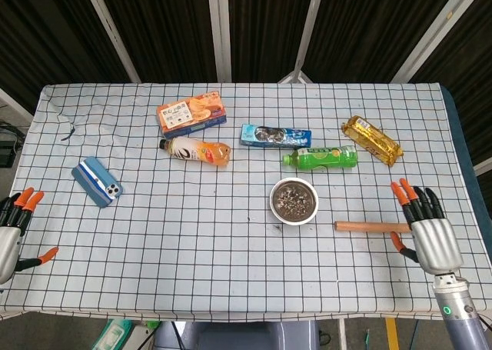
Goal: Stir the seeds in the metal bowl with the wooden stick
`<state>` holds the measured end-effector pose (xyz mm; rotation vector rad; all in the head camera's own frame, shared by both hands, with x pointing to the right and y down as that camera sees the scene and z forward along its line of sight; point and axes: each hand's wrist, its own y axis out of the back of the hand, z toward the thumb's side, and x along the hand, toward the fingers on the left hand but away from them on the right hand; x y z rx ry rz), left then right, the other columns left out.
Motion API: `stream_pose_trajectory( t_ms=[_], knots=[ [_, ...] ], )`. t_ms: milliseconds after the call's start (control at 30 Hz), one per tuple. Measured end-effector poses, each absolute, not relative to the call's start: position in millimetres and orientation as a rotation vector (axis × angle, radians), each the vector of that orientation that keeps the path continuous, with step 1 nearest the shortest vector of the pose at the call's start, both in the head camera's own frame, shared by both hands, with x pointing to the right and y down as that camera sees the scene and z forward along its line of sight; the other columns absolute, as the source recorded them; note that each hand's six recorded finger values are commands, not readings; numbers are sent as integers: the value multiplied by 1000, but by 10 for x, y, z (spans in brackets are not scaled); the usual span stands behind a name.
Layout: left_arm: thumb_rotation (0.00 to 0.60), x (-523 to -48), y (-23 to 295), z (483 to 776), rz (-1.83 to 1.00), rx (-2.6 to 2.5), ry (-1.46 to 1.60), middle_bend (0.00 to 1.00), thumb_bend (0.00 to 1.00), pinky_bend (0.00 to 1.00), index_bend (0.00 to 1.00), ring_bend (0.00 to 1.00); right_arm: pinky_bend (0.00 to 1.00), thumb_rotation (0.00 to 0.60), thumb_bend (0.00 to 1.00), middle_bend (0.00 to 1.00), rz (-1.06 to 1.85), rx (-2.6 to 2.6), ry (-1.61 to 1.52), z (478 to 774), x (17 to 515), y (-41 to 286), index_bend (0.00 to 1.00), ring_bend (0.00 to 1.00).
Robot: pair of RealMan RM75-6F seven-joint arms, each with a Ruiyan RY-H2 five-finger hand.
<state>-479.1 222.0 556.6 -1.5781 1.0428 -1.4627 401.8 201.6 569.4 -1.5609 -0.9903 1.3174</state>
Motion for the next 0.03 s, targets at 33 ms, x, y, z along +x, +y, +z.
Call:
stream_pose_trajectory(
  t_ms=[33],
  knots=[
    [600, -4791, 2221, 5566, -1462, -1579, 1043, 0, 127, 0, 34, 0, 0, 600, 315, 0, 1336, -1556, -1006, 5682, 4064, 2029, 0, 0]
  ],
)
